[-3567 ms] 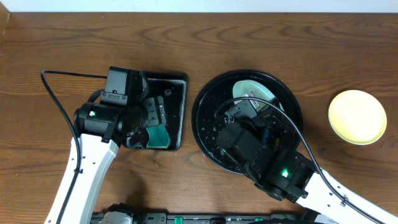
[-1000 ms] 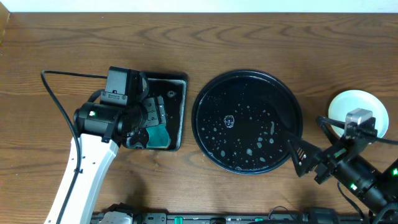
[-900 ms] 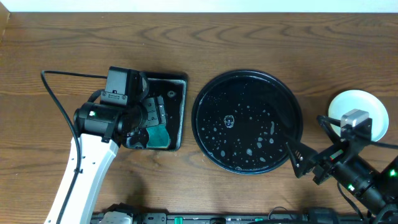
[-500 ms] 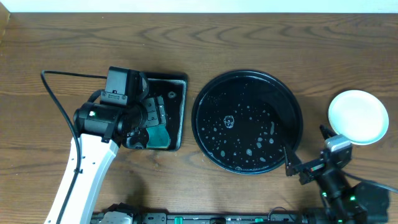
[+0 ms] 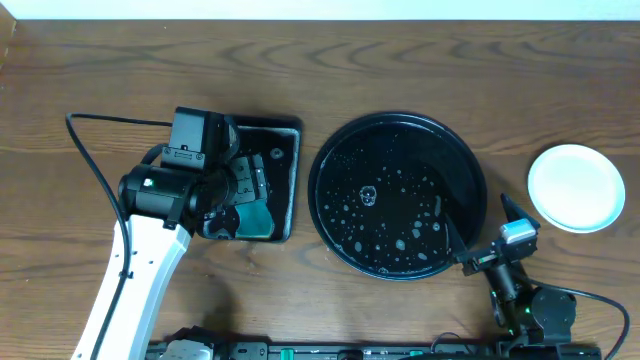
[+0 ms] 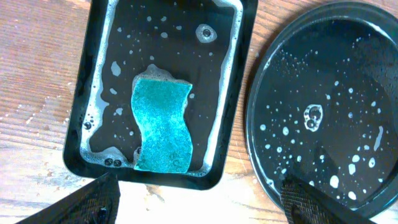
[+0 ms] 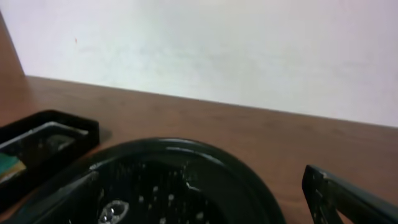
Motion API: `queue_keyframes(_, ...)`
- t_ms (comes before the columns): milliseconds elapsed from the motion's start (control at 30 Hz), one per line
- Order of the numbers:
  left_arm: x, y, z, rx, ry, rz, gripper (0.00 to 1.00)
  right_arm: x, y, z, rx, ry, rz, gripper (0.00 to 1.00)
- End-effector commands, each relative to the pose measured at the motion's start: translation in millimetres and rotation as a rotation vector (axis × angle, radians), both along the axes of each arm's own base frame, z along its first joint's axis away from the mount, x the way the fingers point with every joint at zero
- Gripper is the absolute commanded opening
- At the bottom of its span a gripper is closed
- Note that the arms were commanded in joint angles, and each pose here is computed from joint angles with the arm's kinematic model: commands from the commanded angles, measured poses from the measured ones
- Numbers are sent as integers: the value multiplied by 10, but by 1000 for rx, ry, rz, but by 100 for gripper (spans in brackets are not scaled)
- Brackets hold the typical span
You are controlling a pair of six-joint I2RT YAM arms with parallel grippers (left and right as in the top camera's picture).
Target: Clean dirty plates on tray and stack at the side
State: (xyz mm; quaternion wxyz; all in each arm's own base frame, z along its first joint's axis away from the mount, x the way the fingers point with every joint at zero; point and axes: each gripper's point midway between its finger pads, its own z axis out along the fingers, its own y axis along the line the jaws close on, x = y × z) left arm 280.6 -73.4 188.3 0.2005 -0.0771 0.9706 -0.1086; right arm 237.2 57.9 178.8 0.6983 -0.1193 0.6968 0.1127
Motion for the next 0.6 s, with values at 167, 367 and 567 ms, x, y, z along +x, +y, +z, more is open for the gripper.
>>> queue_keyframes(167,10,9,21,5,-6,-5,83,9,-12,-56,-7,6,-9,99)
queue_keyframes(367,10,9,21,5,-6,-5,83,8,-12,-163,-8,51,-9,99)
queue_keyframes(567,10,9,21,5,-6,-5,83,8,-12,-163,-8,51,-9,99)
